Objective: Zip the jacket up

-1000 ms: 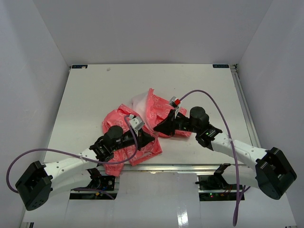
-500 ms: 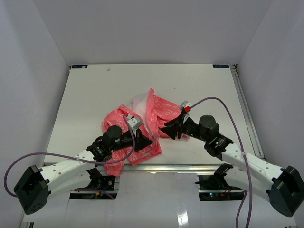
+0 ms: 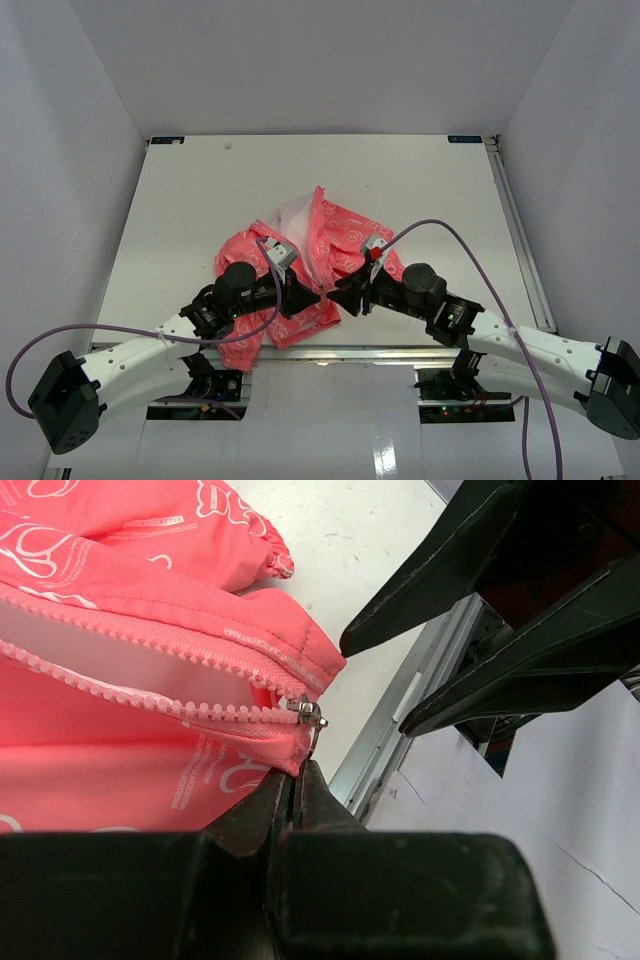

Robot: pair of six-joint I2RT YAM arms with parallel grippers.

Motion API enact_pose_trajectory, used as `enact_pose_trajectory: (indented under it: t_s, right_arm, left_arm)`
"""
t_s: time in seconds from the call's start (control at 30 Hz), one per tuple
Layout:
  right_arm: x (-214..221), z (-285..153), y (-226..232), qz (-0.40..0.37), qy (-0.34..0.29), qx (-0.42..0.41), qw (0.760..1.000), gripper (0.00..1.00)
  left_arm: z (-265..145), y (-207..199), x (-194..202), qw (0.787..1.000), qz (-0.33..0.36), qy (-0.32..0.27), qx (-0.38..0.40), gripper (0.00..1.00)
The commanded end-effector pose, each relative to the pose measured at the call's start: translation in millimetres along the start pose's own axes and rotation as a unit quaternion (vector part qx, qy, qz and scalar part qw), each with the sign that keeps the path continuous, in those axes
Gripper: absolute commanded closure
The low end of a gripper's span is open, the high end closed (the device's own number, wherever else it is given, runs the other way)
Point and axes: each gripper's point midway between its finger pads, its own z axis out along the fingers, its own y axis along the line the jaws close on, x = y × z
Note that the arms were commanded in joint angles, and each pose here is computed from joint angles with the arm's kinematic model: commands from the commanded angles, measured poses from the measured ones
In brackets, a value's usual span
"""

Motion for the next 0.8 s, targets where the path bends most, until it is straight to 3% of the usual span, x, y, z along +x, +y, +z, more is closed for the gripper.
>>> enact_pose_trajectory:
  t_s: [0.0,0.77]
  right_arm:
    - [-12,1,0,0.010,-0.022,0.022,0.999,0.54]
    - [7,15,7,-0.018,-0.003,-0.013,1.000,0.58]
  left_arm:
    - [-2,-8,-15,1.000,0.003,-0.017,0.013,1.00]
    - [-1,-7,-13,1.000,-0.001,-0.017,0.012,1.00]
